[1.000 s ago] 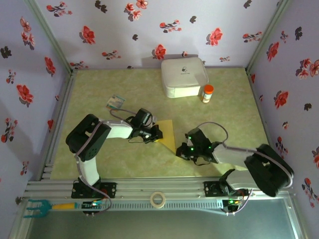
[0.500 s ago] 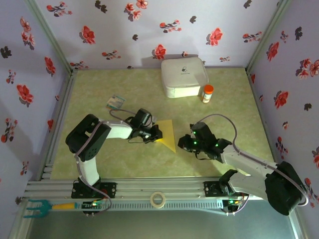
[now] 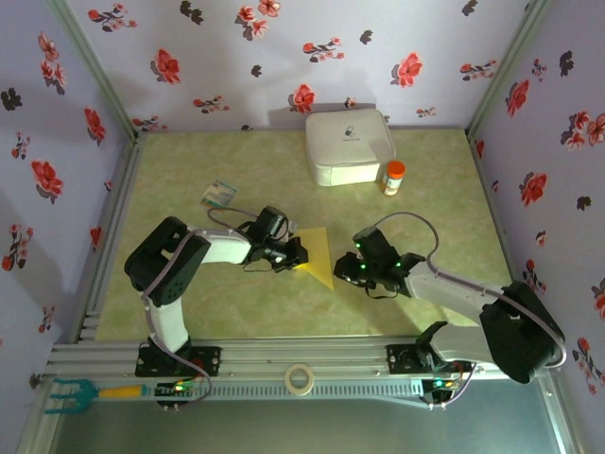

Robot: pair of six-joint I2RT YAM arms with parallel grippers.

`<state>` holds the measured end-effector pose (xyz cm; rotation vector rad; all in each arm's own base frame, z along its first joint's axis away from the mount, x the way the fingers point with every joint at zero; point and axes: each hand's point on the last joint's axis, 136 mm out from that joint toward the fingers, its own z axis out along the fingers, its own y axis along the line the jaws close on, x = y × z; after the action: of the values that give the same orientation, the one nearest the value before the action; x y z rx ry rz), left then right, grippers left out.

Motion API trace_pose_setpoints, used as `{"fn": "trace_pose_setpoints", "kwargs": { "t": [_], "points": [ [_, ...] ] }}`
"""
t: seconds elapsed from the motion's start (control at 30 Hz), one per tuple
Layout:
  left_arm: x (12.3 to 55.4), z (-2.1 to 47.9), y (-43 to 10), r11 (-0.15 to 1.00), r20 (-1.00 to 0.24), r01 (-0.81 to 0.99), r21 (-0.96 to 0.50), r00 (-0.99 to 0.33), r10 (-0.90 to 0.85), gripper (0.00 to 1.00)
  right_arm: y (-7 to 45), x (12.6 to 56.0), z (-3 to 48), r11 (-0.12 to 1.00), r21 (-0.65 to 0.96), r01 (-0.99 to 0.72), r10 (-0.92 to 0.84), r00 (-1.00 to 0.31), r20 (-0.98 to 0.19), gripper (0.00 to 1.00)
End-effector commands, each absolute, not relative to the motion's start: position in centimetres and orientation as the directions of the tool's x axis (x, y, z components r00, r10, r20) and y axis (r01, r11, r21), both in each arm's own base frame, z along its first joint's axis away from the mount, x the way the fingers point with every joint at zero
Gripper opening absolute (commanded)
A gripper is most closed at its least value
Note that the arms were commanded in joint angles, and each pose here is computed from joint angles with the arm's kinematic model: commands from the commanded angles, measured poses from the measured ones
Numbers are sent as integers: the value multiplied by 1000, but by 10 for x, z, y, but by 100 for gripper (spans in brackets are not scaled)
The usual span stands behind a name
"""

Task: Fold a paper plane with a square sheet of paper (pick it up from the middle)
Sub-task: Third fold the triangle at the center of the table.

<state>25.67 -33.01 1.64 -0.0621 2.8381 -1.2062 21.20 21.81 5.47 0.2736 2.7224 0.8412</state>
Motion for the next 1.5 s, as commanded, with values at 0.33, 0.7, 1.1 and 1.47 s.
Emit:
{"fn": "trace_pose_setpoints", "kwargs": {
  "t": [0.33, 0.7, 1.1, 1.47],
  "points": [
    [254, 6, -312, 742, -18, -62, -668, -995, -99, 0, 238, 230, 54, 808, 588, 30, 193, -957, -217, 40],
    [255, 12, -315, 730, -32, -43, -682, -996, -88, 0, 246, 246, 43, 849, 529, 10, 140, -968, -207, 40],
    [255, 17, -318, 712, -41, -32, -702, -995, -85, 0, 254, 255, 35, 820, 572, 3, 138, -971, -194, 27],
    [262, 45, -323, 677, -101, 14, -736, -991, -89, 8, 250, 255, 39, 803, 596, -3, 145, -969, -200, 5]
  ]
}}
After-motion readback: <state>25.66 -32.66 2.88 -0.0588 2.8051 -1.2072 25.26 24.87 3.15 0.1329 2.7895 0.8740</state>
